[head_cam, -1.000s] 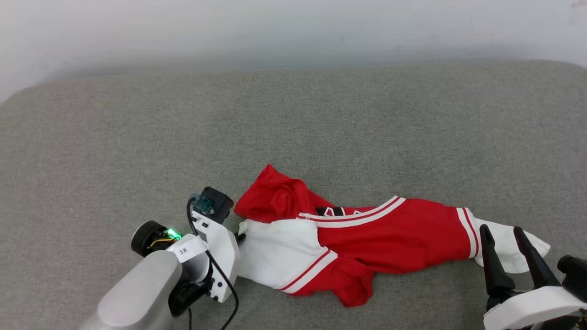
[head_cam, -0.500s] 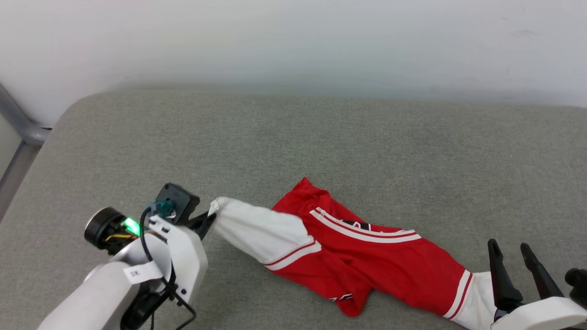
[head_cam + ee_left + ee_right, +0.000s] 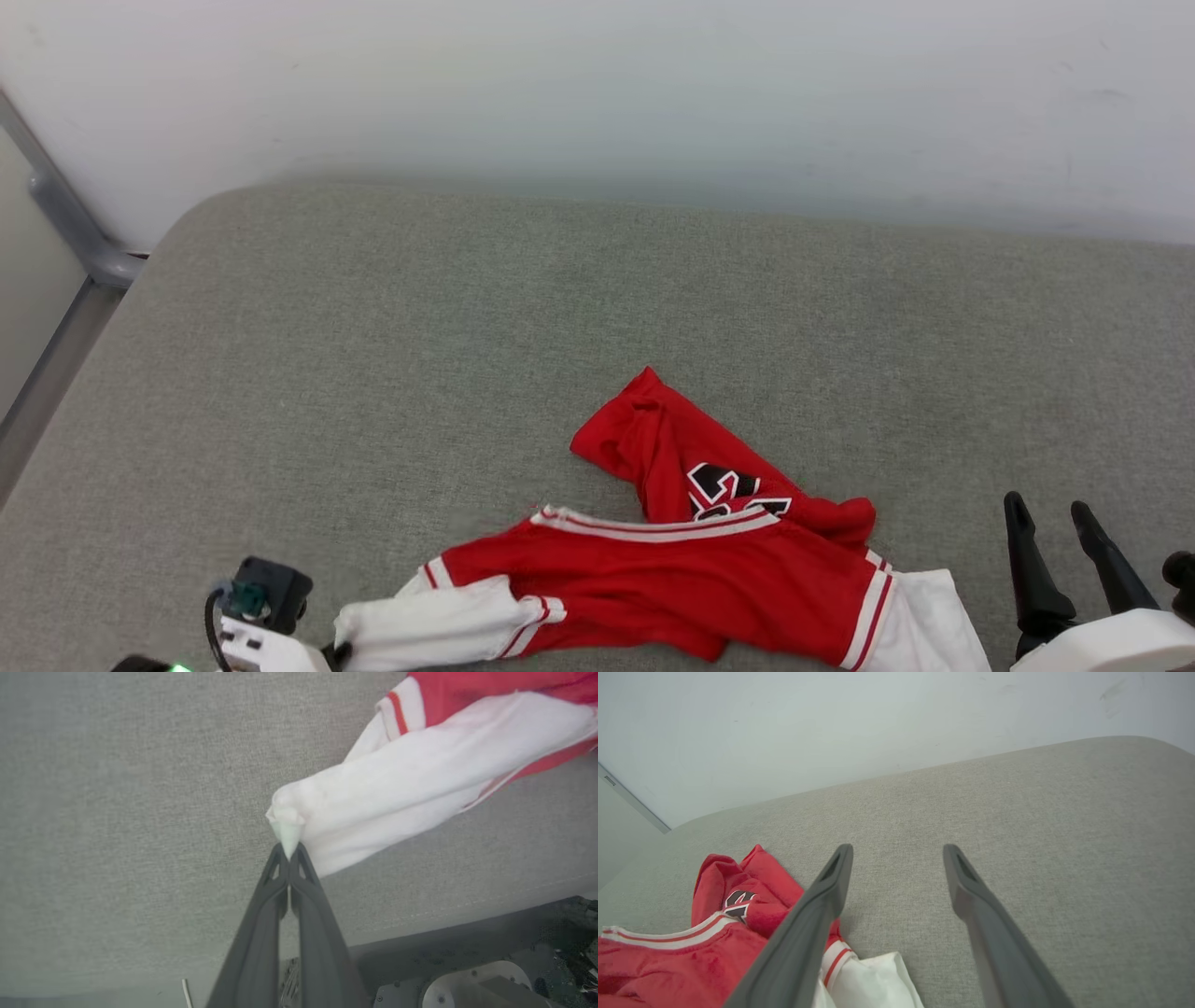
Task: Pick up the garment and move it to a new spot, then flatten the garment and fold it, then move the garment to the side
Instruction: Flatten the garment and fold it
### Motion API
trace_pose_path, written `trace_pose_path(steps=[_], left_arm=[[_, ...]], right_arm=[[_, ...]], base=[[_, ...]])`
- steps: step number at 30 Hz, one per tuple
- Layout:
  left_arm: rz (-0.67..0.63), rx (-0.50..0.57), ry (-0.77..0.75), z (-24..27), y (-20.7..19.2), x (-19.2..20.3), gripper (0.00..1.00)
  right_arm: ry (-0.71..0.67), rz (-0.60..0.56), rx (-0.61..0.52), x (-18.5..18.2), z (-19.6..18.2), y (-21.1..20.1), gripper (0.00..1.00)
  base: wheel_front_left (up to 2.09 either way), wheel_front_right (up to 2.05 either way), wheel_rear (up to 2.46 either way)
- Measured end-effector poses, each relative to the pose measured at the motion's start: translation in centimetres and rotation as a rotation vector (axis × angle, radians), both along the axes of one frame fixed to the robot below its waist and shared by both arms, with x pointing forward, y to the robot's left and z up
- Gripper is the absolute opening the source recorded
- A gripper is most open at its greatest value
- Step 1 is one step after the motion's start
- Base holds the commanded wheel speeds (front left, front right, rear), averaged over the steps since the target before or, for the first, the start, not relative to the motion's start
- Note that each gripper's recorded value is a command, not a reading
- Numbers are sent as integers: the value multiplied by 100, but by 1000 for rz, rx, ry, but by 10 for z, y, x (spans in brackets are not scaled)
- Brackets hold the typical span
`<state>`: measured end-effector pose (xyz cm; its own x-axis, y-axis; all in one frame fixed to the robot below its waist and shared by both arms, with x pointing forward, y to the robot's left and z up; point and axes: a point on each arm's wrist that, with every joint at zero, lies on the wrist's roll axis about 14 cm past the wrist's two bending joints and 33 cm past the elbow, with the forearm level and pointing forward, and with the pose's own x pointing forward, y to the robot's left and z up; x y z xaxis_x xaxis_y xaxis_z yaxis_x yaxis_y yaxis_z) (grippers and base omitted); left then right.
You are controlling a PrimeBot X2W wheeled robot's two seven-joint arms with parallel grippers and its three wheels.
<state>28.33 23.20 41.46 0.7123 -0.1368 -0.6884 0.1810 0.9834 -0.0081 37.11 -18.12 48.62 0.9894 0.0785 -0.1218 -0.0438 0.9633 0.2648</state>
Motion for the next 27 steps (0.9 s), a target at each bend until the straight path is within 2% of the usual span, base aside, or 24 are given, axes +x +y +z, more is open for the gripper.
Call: trace_pose_path(steps=[6,11,12,13,14,19,27], left_arm=[[102,-73,106,-41,2,-29,0],[166,-108,89,-53,2,-32,0],[175,-114,73,-52,2,-31,21],[186,-123,52,-51,2,-28,81],[194,-132,28,-49,1,-26,100],[228,-141,-163,-22,7,-1,100],[246,-146,-544,55,6,40,100]], right_arm=[[-5,-1,-10,1,4,-1,100],[-13,-2,-18,0,10,-3,100],[-17,-2,-19,0,12,-3,100],[-20,-2,-20,0,13,-3,100],[-20,-2,-21,-1,14,-4,100],[-31,1,-24,-4,20,-4,100],[-53,-2,-29,-10,29,-6,100]], base=[[0,0,0],[0,0,0],[0,0,0],[0,0,0],[0,0,0],[0,0,0],[0,0,0]])
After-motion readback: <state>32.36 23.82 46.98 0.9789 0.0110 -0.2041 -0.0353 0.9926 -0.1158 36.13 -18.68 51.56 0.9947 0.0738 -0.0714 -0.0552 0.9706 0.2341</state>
